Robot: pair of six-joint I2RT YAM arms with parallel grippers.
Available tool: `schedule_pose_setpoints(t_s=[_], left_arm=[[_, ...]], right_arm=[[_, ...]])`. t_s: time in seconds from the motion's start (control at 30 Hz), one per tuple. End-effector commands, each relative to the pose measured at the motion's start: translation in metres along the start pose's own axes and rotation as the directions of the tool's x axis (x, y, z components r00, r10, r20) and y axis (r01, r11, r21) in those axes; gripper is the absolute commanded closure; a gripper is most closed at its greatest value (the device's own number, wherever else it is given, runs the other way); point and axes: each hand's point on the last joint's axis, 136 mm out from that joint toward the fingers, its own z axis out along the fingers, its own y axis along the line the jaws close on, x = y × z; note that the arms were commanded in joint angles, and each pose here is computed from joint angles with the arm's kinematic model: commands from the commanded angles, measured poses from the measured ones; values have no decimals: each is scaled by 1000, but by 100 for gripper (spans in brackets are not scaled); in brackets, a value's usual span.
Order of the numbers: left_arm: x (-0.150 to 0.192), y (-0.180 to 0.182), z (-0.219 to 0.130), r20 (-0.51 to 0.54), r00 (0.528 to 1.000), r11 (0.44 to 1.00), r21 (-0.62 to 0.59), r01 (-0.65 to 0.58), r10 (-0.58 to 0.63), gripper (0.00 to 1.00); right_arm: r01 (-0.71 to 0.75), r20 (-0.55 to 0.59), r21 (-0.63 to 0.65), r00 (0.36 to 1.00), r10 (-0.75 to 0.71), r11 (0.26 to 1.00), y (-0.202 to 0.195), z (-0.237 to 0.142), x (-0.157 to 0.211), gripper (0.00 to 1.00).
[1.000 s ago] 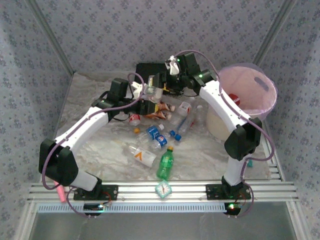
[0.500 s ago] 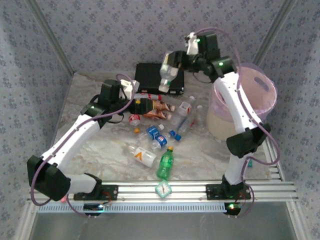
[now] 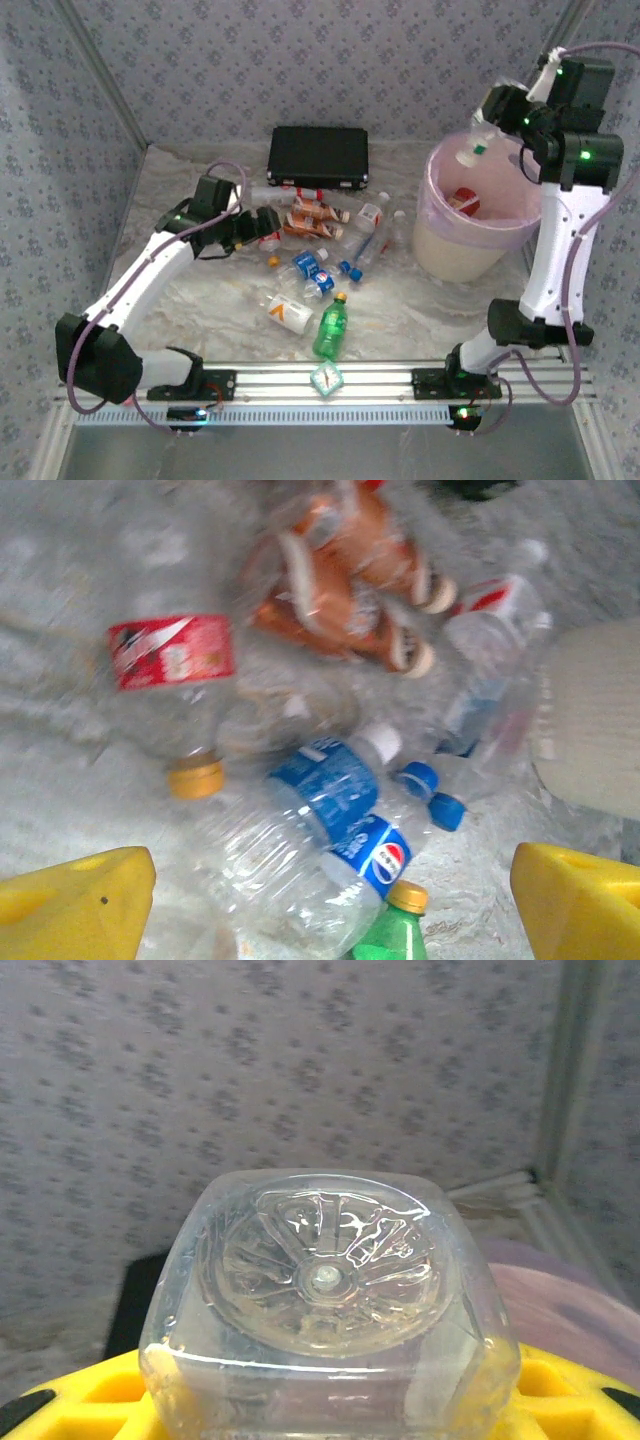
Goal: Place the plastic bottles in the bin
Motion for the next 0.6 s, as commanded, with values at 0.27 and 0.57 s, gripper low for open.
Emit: schedule_pose_setpoints(t_s=[0.27, 0.57], left_arm=[[24, 31, -10, -8, 979, 975, -89, 205, -206, 11], [48, 41, -24, -48, 947, 942, -129, 310, -319, 13]], right_arm=[[136, -298, 201, 952, -71, 970, -67, 45, 107, 52], [123, -425, 210, 905, -23, 970, -86, 109, 183, 51]])
